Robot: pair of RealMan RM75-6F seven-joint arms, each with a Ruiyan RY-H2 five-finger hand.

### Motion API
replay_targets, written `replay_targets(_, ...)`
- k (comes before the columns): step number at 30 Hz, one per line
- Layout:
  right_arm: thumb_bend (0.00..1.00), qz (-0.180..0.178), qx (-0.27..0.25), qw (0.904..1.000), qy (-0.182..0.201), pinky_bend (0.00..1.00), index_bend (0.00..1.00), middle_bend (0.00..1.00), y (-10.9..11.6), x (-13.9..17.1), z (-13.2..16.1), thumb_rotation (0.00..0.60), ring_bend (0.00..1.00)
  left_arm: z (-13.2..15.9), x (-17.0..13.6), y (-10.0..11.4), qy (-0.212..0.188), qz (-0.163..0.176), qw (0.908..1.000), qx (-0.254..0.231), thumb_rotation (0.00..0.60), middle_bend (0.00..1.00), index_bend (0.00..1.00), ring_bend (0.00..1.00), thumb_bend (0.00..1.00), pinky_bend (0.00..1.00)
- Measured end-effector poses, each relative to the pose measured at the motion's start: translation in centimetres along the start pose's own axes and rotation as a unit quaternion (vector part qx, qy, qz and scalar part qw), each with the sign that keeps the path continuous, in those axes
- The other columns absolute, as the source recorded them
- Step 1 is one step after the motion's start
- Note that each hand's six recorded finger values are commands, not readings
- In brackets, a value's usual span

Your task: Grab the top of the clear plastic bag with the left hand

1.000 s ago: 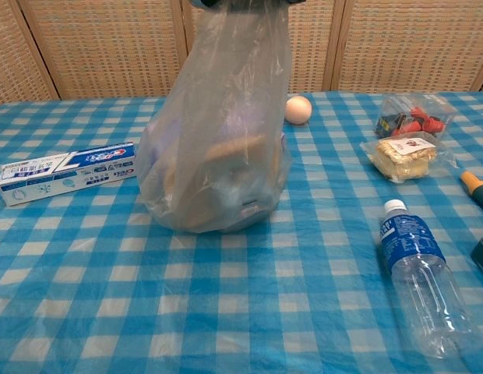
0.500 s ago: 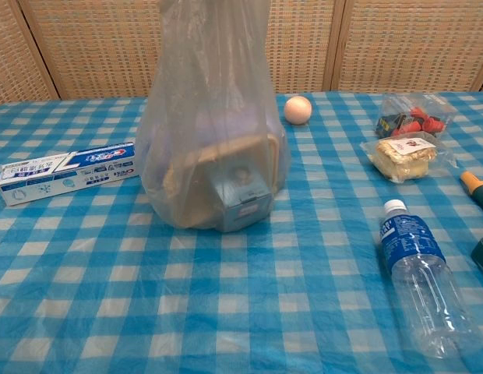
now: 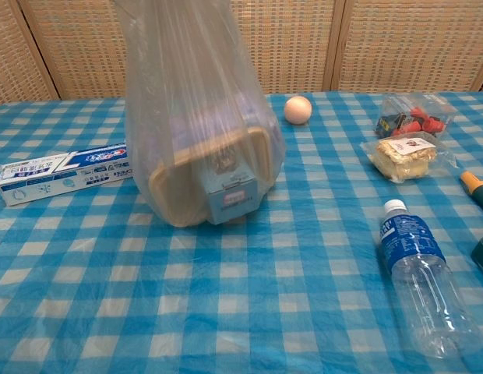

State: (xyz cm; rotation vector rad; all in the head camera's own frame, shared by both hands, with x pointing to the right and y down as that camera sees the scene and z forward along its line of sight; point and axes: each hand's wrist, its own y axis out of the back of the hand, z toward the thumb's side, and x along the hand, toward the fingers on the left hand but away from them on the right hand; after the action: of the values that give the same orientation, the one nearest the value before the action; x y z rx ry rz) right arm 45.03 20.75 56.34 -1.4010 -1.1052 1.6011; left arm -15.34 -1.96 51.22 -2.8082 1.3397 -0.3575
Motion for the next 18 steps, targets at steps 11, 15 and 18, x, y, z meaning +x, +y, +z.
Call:
replay_targets(11,0.00,-0.001,-0.003,1.0000,-0.002,0.00,0.00,0.00,0.1,0.0,-0.1,0.600,0.00,4.4,0.3,0.5,-0.105,0.089,0.9456,0.295,0.600,1.00,1.00,0.99,1.00,1.00)
replay_targets(15,0.00,-0.002,-0.004,1.0000,-0.003,0.00,0.00,0.00,0.1,0.0,-0.1,0.600,0.00,5.5,0.8,0.2,-0.112,0.096,0.9473,0.284,0.600,1.00,1.00,0.99,1.00,1.00)
replay_targets(18,0.00,-0.002,-0.005,1.0000,-0.004,0.00,0.00,0.00,0.2,-0.1,-0.2,0.600,0.00,6.3,1.2,0.3,-0.110,0.101,0.9531,0.263,0.600,1.00,1.00,0.99,1.00,1.00)
